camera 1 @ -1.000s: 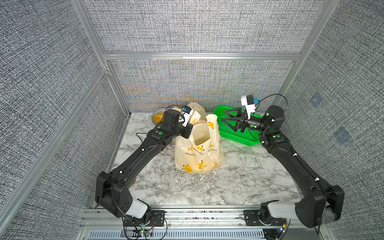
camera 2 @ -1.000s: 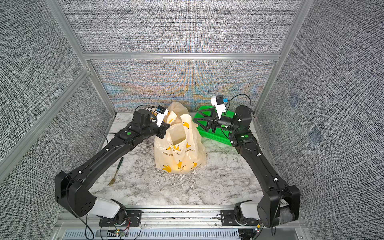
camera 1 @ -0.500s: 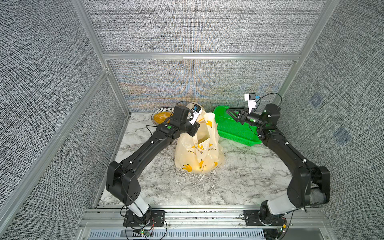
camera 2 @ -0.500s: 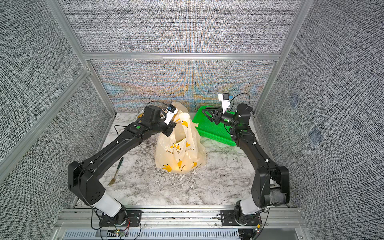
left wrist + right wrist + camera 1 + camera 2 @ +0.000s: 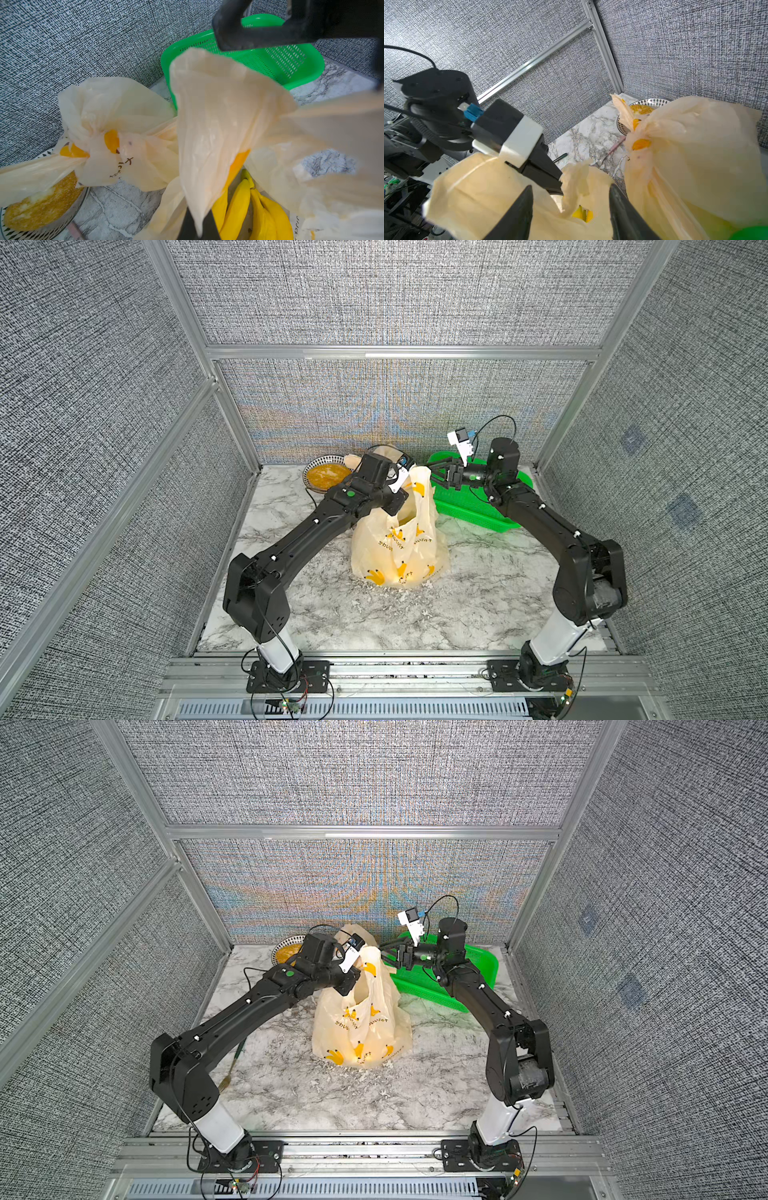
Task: Place the banana into a plastic bag & tie a knot
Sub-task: Cross the plastic bag at the center of the board.
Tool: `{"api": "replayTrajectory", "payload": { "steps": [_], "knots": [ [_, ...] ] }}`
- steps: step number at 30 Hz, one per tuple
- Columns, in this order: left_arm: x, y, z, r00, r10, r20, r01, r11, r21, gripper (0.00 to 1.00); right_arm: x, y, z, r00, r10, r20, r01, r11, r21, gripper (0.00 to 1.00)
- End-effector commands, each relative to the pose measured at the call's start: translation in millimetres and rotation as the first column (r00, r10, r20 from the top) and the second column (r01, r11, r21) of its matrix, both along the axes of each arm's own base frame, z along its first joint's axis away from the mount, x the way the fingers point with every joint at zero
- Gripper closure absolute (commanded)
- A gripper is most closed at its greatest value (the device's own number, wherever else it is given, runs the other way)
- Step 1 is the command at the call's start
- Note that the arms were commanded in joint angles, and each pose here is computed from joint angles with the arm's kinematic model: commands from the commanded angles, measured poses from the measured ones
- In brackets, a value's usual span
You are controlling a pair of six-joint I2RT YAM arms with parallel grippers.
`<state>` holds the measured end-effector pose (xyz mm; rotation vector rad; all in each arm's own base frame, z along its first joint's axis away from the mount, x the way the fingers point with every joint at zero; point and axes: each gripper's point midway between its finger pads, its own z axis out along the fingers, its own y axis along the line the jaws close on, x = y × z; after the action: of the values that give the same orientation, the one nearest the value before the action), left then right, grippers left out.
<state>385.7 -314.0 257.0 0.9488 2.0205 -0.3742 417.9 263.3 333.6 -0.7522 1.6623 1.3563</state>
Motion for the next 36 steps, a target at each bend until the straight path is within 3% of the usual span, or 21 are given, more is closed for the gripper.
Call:
{"api": "replayTrajectory", "payload": {
  "steps": [1,3,4,6,7,9,10,12,14,18,22,25,32,34,35,36],
  "knots": [
    [0,-2,7,1.000,-0.011,0.026,0.011,1.000,-0.015,1.00,-7,11,-6,0.999,0.048,0.008,-0.048,0.998,-0.030,0.43],
    [-1,-3,9,1.000,-0.015,0.027,0.015,1.000,-0.022,1.00,-7,17,-10,0.998,0.058,0.000,-0.058,0.997,-0.045,0.51],
    [-1,-4,9,0.999,-0.018,0.028,0.018,0.999,-0.027,1.00,-8,19,-12,0.998,0.070,-0.005,-0.070,0.996,-0.050,0.61],
    [-2,-4,9,0.999,-0.023,0.025,0.023,0.999,-0.030,1.00,-10,22,-15,0.997,0.082,-0.006,-0.083,0.995,-0.056,0.91],
    [-3,-4,10,0.999,-0.027,0.025,0.028,0.999,-0.031,1.00,-11,22,-16,0.997,0.081,-0.005,-0.081,0.995,-0.056,1.00],
    [-6,-5,10,0.999,-0.034,0.019,0.035,0.999,-0.035,1.00,-11,22,-14,0.997,0.073,0.000,-0.073,0.996,-0.054,1.00],
    [-9,-5,10,0.999,-0.043,0.013,0.043,0.998,-0.038,0.95,-10,21,-12,0.998,0.062,0.007,-0.062,0.997,-0.054,1.00],
    [-18,-4,12,0.998,-0.070,-0.004,0.069,0.997,-0.046,0.56,-9,19,-9,0.999,0.046,0.019,-0.045,0.998,-0.052,1.00],
    [-32,1,13,0.995,-0.095,-0.009,0.094,0.994,-0.053,0.38,-8,18,-7,0.999,0.039,0.028,-0.037,0.998,-0.049,1.00],
    [-57,27,24,0.996,-0.086,0.034,0.087,0.995,-0.040,0.13,-9,17,-4,0.998,0.034,0.053,-0.032,0.999,-0.042,1.00],
    [-86,28,59,0.983,-0.159,0.097,0.174,0.968,-0.178,0.00,-13,16,0,0.997,0.035,0.073,-0.033,0.999,-0.029,1.00],
    [-101,12,88,0.959,-0.267,0.097,0.284,0.922,-0.262,0.01,-12,18,-1,0.997,0.041,0.067,-0.039,0.999,-0.024,1.00],
    [-78,-14,94,0.946,-0.322,0.024,0.317,0.911,-0.264,0.01,-21,20,3,0.995,0.057,0.083,-0.056,0.998,-0.016,1.00],
    [-72,-22,98,0.937,-0.348,0.001,0.333,0.897,-0.291,0.16,-23,21,3,0.994,0.063,0.090,-0.061,0.998,-0.015,1.00],
    [-68,-24,99,0.936,-0.353,-0.008,0.334,0.894,-0.299,0.32,-25,22,3,0.993,0.068,0.092,-0.067,0.998,-0.014,1.00],
    [-65,-27,99,0.931,-0.364,-0.025,0.339,0.888,-0.309,0.58,-25,22,2,0.994,0.067,0.091,-0.066,0.998,-0.015,1.00]
  ]
}}
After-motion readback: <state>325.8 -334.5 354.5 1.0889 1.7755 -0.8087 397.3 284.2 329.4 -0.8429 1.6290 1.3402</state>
